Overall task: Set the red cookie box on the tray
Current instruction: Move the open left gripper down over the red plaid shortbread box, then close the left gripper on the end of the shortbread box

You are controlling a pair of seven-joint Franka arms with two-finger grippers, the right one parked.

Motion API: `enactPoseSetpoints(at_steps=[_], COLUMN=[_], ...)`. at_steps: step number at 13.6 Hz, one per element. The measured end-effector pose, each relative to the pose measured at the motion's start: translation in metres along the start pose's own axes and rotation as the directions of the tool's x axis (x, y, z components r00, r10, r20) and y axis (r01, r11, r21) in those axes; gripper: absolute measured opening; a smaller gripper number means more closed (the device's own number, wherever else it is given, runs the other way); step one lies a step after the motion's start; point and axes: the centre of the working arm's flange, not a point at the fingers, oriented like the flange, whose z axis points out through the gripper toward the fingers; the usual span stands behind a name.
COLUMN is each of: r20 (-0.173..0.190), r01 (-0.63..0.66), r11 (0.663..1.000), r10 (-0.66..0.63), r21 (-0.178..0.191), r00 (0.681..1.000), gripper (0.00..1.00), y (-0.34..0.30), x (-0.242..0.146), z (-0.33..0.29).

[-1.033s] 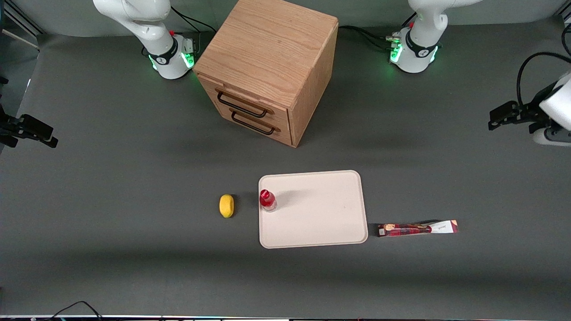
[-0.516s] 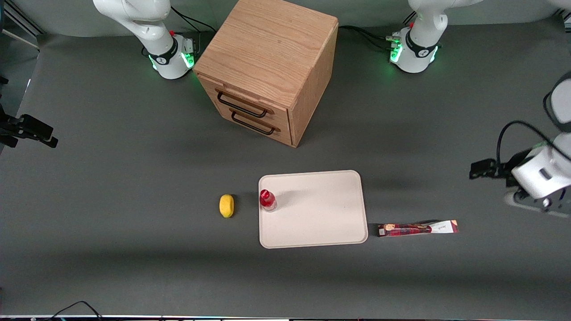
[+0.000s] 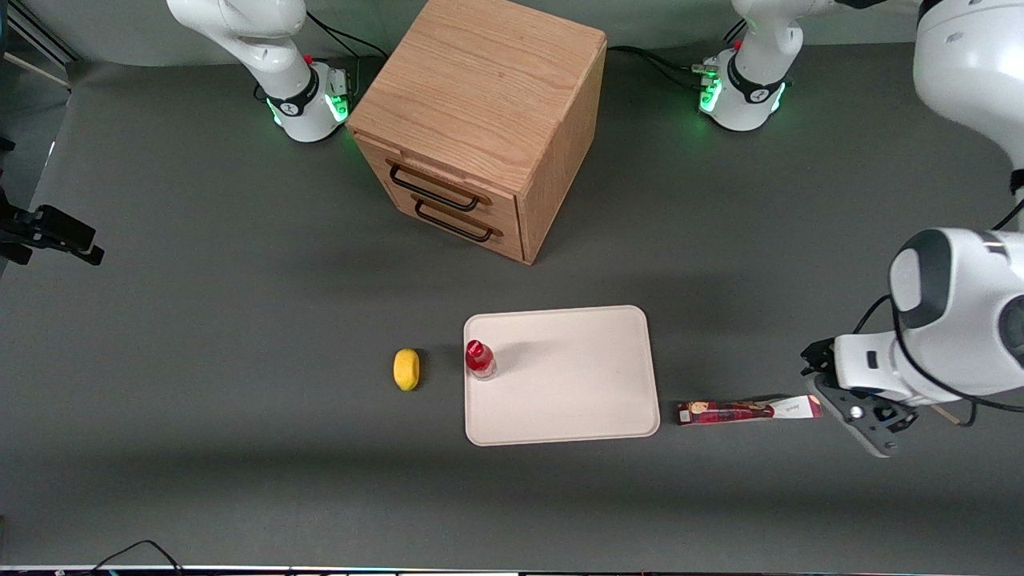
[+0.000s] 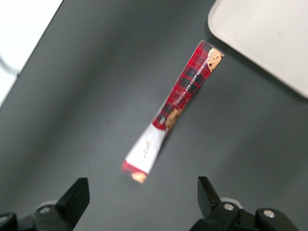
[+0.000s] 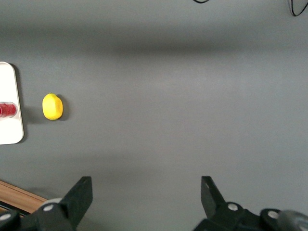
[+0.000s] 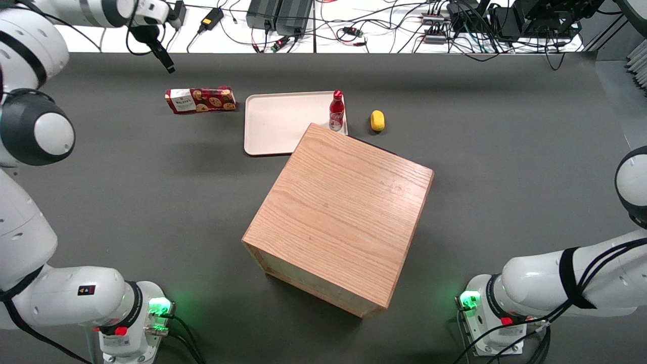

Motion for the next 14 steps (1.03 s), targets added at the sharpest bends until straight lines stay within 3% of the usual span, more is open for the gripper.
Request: enactPoseSetpoints(at_steps=[2, 4, 10, 14], r20=[-0.025, -0.022, -0.019, -0.026], r01=[-0.139, -0.19, -0.232, -0.241], r11=[0.99, 0.982, 0.97, 0.968], r10=[0.14, 0.19, 0.231, 0.24], r21=[0.024, 0.004, -0.073, -0.066], r00=[0.99, 0.981, 0.973, 0.97], gripper=[1.0, 1.0, 1.0, 1.0], y=[-0.006, -0.003, 0.024, 0.026], x=[0.007, 0.013, 0.039, 0.042], z=[0.034, 0.065, 0.121, 0.146])
